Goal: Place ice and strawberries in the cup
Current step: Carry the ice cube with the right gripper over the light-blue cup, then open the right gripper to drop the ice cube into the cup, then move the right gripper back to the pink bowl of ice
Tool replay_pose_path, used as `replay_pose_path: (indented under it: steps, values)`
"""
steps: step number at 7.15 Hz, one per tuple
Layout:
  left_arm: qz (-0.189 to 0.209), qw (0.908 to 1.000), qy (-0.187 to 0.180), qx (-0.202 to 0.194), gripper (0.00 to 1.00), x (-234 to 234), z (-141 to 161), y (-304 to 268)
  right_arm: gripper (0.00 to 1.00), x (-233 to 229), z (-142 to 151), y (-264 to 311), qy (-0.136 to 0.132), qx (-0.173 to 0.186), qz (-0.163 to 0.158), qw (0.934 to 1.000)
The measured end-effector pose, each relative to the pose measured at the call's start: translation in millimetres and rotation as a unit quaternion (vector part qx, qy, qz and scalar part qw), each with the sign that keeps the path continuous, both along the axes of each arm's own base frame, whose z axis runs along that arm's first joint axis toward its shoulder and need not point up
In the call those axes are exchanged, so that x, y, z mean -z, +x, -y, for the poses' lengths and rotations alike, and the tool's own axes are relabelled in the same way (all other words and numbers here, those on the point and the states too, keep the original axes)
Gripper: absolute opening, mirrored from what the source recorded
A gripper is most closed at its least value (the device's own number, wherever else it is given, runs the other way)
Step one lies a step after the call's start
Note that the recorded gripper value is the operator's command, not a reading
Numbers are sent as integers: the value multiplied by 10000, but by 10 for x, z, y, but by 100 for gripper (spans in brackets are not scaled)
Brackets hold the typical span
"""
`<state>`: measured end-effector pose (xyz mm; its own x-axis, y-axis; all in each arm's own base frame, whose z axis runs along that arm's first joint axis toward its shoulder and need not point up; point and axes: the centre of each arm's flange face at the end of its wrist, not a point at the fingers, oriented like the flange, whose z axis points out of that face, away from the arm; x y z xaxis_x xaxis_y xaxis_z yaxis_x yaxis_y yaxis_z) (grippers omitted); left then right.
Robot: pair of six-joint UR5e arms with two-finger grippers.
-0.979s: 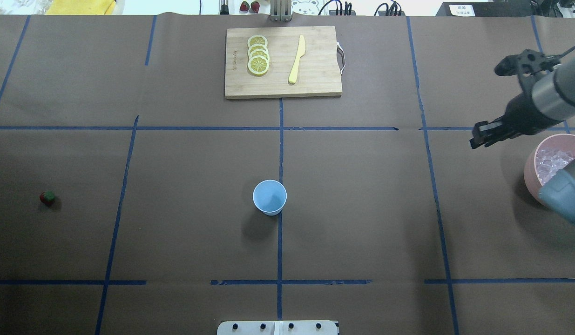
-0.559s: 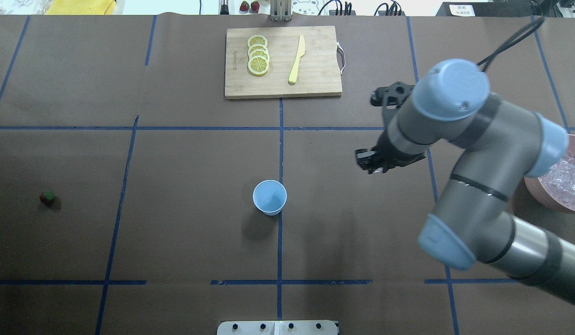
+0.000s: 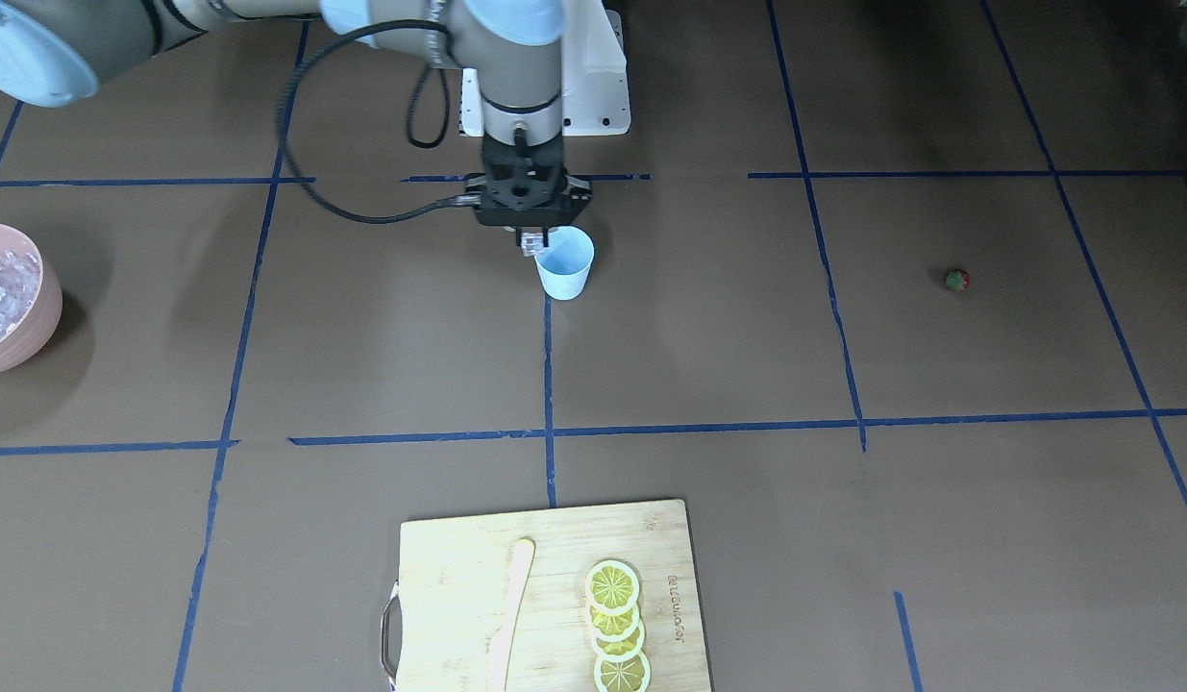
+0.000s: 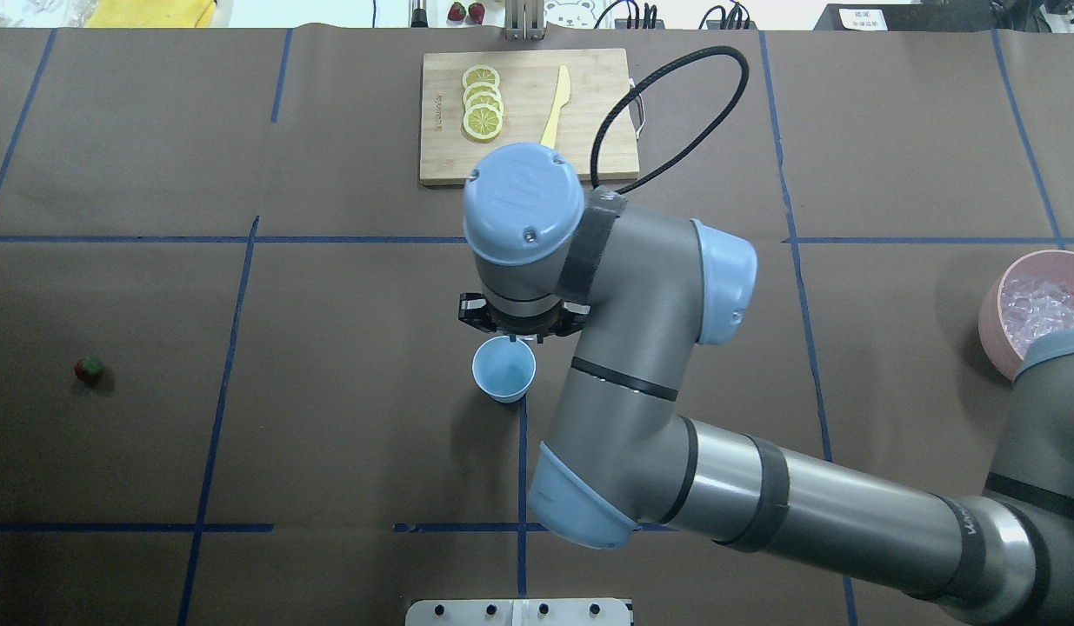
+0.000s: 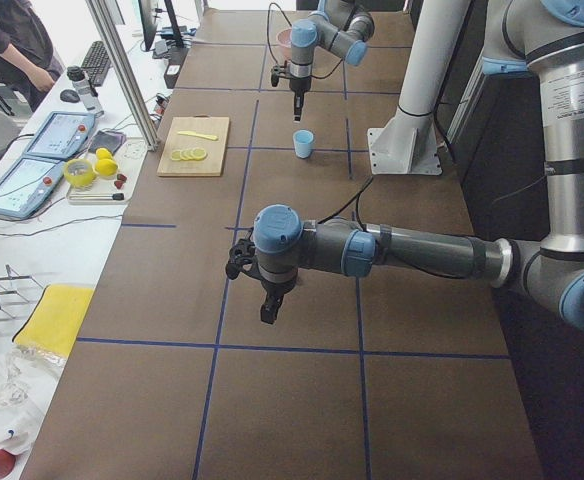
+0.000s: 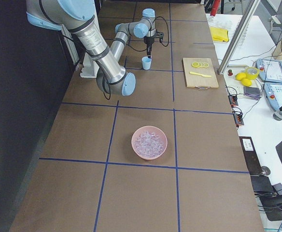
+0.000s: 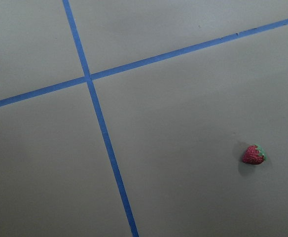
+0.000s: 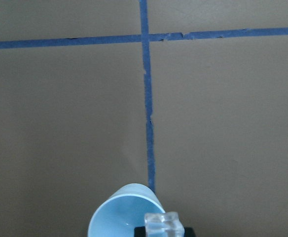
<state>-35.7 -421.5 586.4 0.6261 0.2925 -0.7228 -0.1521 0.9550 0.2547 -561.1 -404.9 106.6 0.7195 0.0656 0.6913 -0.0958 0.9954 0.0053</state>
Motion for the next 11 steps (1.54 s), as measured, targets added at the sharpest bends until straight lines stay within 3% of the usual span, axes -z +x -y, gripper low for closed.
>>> replay_pose_path:
  steps: [1, 2, 3, 8, 11]
  values:
    - [-3, 10000, -3, -1, 100, -1, 0, 1, 3, 44, -36, -124, -4, -23, -49, 10000]
    - [-5, 10000, -3, -1, 100, 0, 0, 1, 31, 38, -88, -201, -5, -3, -86, 10000]
    - [-6, 10000, 1, -1, 100, 3, 0, 1, 99, 24, -131, -252, -5, 25, -113, 9999]
    - [-7, 10000, 21, -1, 100, 17, 1, 1, 99, 8, -124, -280, 6, 32, -94, 10000]
    - [-6, 10000, 2, -4, 100, 5, -2, 3, 99, -322, 433, 195, -44, -38, -102, 9999]
